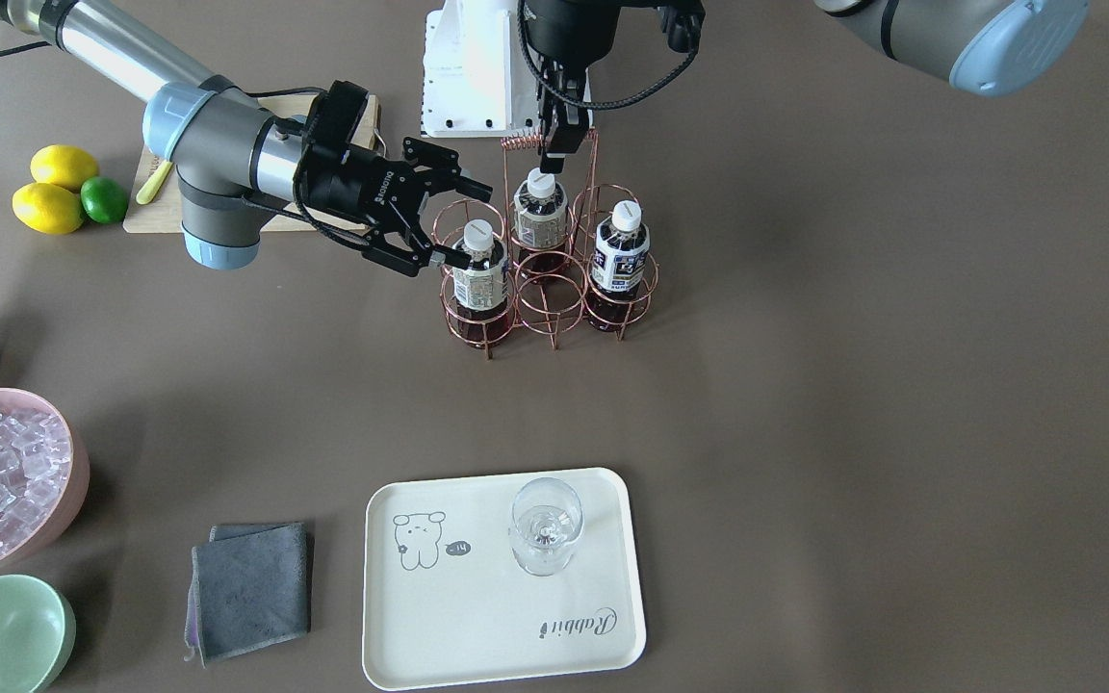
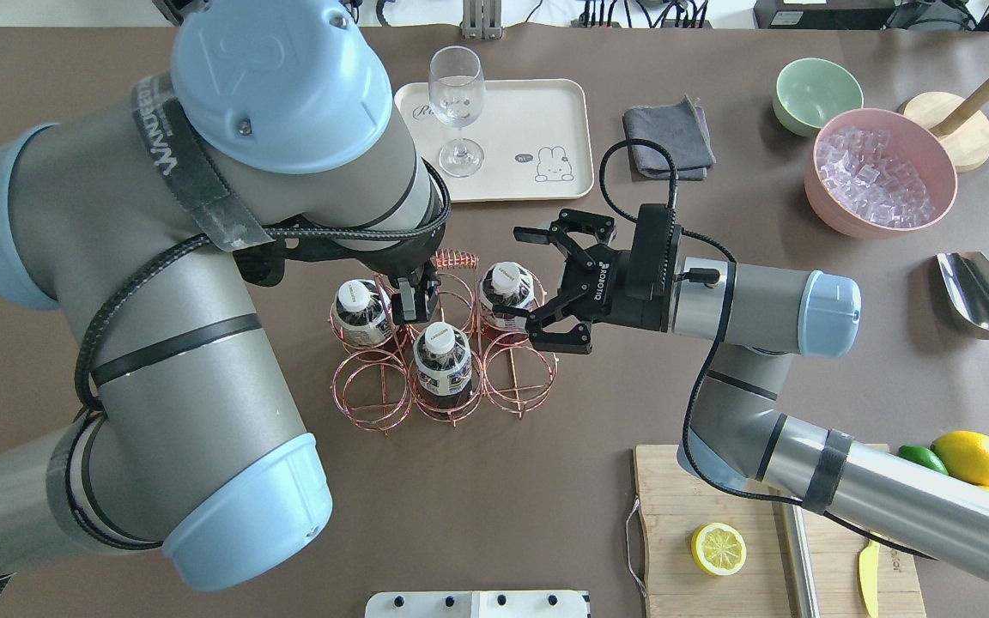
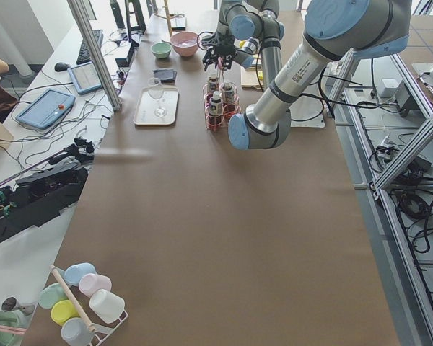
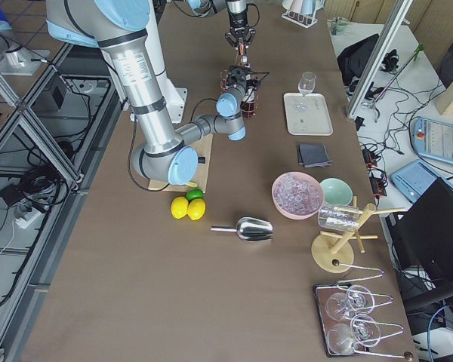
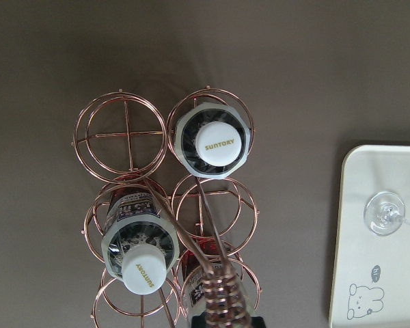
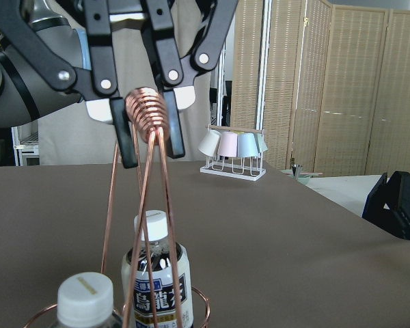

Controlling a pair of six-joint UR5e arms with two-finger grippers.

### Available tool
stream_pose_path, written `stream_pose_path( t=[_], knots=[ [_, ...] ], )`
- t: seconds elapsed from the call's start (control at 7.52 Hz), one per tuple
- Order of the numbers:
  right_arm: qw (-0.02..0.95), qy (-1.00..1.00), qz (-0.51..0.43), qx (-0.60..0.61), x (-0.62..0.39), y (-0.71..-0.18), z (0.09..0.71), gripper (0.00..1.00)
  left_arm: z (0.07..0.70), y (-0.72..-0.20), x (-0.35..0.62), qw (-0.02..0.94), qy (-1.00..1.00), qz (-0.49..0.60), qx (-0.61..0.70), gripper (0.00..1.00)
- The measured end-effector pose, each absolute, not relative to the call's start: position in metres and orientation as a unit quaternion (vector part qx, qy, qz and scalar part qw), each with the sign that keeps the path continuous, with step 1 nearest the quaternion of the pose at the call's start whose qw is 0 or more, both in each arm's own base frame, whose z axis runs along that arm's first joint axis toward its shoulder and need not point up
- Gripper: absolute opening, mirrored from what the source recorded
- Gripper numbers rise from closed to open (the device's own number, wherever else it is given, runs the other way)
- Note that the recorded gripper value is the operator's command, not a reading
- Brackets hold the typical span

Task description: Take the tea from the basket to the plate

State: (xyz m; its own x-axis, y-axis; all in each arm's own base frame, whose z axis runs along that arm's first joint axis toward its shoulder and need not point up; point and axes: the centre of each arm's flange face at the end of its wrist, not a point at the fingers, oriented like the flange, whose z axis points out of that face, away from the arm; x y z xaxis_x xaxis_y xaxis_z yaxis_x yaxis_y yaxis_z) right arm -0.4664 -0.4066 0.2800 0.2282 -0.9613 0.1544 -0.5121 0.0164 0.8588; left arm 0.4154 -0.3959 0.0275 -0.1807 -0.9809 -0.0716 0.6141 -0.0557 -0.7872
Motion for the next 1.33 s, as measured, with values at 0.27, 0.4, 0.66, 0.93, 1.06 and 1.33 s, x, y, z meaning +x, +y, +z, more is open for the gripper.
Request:
stream_pose_path(
  t=[0.27,0.4,0.66,0.93,1.06,1.33],
  knots=[
    [0.435,-0.559,-0.262,0.655,-0.4707,-0.4046,0.2822,0.58,0.027,-0.3957,0.4148,0.586,0.359,-0.68,-0.256,0.0],
    [0.435,-0.56,-0.264,0.654,-0.4725,-0.403,0.2829,0.45,0.0268,-0.396,0.4139,0.586,0.359,-0.68,-0.256,0.0],
    [0.436,-0.56,-0.265,0.653,-0.4741,-0.4012,0.2845,0.1,0.0259,-0.3962,0.4109,0.584,0.361,-0.68,-0.256,0.0],
    [0.439,-0.561,-0.265,0.65,-0.4742,-0.4007,0.2867,0.0,0.0259,-0.3964,0.4102,0.585,0.361,-0.68,-0.256,0.0],
    [0.441,-0.562,-0.265,0.648,-0.4735,-0.4003,0.2888,0.0,0.026,-0.3966,0.4102,0.585,0.361,-0.68,-0.255,0.0],
    [0.443,-0.562,-0.264,0.647,-0.4707,-0.4006,0.2897,0.0,0.0263,-0.3971,0.4097,0.584,0.361,-0.68,-0.255,0.0]
  ],
)
